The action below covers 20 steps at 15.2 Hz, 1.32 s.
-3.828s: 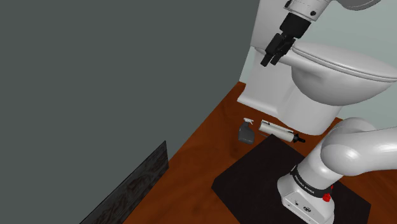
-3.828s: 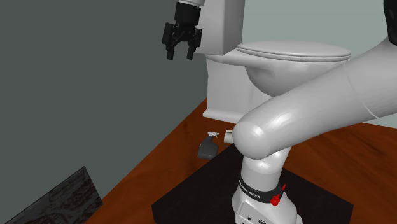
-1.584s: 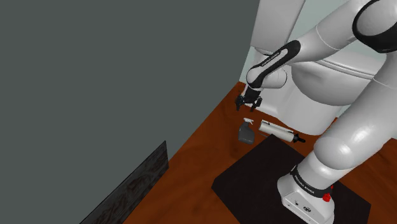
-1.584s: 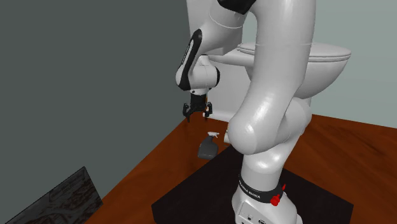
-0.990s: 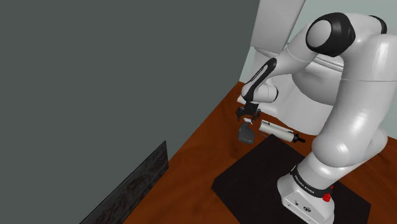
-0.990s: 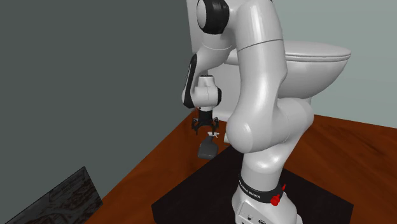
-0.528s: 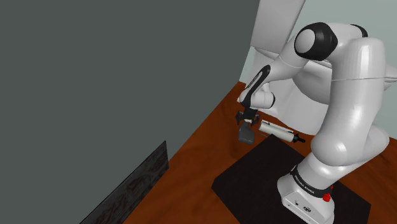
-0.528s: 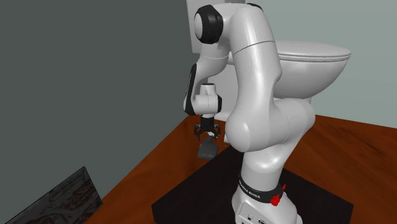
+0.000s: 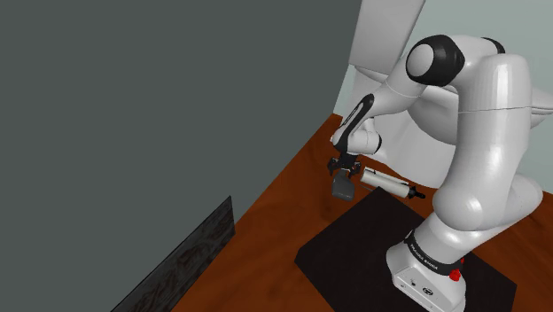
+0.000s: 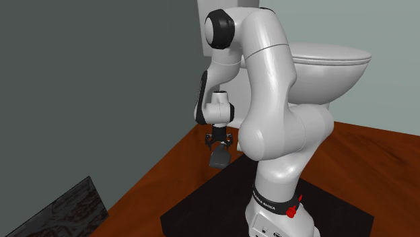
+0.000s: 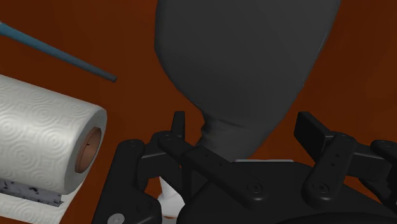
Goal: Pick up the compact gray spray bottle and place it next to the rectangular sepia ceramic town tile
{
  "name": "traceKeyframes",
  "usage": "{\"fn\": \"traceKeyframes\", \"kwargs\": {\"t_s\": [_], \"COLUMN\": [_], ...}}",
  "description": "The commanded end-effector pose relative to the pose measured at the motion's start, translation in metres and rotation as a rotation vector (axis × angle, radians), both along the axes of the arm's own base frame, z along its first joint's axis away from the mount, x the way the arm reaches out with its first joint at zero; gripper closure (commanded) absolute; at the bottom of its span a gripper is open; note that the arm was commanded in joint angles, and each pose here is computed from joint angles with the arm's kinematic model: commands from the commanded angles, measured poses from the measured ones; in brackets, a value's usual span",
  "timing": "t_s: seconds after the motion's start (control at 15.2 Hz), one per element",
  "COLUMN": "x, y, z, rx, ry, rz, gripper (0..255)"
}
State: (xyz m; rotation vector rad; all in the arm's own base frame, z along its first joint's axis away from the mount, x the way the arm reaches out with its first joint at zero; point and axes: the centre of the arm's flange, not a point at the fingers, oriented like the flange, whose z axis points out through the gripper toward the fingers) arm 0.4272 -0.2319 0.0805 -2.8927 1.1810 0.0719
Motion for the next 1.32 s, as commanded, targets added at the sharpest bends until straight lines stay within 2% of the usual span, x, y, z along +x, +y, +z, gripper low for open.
{"fn": "traceKeyframes", "kwargs": {"t_s": [0.0, 0.07, 0.66, 1.25], "x": [0.0, 0.0, 0.0, 0.0], "y": [0.0, 0.0, 0.0, 0.0], "z": [0.0, 0.0, 0.0, 0.047], "rx": [0.0, 0.0, 0.0, 0.0], "ry": [0.0, 0.0, 0.0, 0.0], "rz": [0.0, 0.0, 0.0, 0.0], "gripper": [0, 255, 255, 255]}}
